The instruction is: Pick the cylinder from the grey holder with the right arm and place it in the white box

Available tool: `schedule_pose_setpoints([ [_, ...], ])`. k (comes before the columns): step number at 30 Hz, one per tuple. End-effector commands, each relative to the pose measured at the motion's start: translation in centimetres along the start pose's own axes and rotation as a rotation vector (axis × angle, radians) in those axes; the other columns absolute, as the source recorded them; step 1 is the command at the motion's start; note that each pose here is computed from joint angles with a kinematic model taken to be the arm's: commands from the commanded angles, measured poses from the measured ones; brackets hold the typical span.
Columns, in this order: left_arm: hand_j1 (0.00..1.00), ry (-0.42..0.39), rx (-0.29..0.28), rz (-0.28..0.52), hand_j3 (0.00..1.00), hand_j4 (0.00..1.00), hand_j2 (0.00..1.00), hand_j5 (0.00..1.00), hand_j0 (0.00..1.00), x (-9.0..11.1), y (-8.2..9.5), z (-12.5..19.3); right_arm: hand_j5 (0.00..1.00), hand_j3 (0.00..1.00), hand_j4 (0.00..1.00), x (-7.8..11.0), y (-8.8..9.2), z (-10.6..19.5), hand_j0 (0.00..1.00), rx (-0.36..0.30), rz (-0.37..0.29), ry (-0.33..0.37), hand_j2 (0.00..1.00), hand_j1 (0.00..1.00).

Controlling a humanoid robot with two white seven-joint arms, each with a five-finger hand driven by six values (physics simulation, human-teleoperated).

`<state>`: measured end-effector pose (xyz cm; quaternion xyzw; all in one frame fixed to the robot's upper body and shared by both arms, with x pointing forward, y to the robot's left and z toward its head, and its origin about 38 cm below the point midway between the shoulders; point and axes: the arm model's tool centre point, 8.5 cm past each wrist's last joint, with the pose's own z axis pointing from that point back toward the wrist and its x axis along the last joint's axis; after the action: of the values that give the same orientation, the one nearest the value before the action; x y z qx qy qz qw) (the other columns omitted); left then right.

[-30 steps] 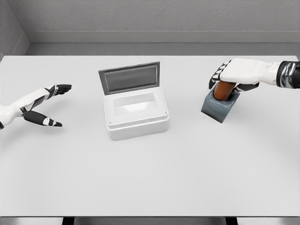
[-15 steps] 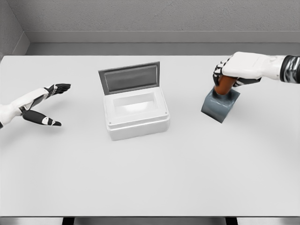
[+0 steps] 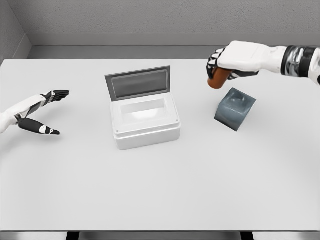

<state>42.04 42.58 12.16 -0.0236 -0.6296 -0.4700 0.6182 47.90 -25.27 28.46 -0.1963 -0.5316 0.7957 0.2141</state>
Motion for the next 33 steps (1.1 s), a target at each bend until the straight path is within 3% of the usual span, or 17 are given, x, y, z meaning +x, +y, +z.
schedule_pose_setpoints([
  [1, 1.0, -0.001, 0.007, 0.005, 1.0, 1.0, 1.0, 1.0, 1.0, 0.0, 0.1, 0.1, 0.32, 0.32, 0.32, 0.9, -0.4, -1.1, 0.32, -0.019, -0.005, -0.03, 0.32, 0.32],
  [5, 1.0, 0.002, 0.012, 0.006, 1.0, 1.0, 1.0, 1.0, 1.0, -0.1, 0.3, 0.2, 0.33, 0.33, 0.33, 3.4, -1.0, -2.2, 0.33, -0.019, 0.046, -0.099, 0.33, 0.33],
  [13, 1.0, 0.005, 0.013, 0.008, 1.0, 1.0, 1.0, 1.0, 1.0, -0.2, 0.3, 0.2, 0.34, 0.34, 0.34, 6.5, -1.6, -3.0, 0.34, -0.025, 0.105, -0.18, 0.34, 0.34],
  [33, 1.0, 0.008, 0.012, 0.008, 1.0, 1.0, 1.0, 1.0, 1.0, -0.3, 0.2, 0.3, 0.34, 0.34, 0.34, 9.0, -2.4, -6.2, 0.34, -0.036, 0.114, -0.263, 0.34, 0.34],
])
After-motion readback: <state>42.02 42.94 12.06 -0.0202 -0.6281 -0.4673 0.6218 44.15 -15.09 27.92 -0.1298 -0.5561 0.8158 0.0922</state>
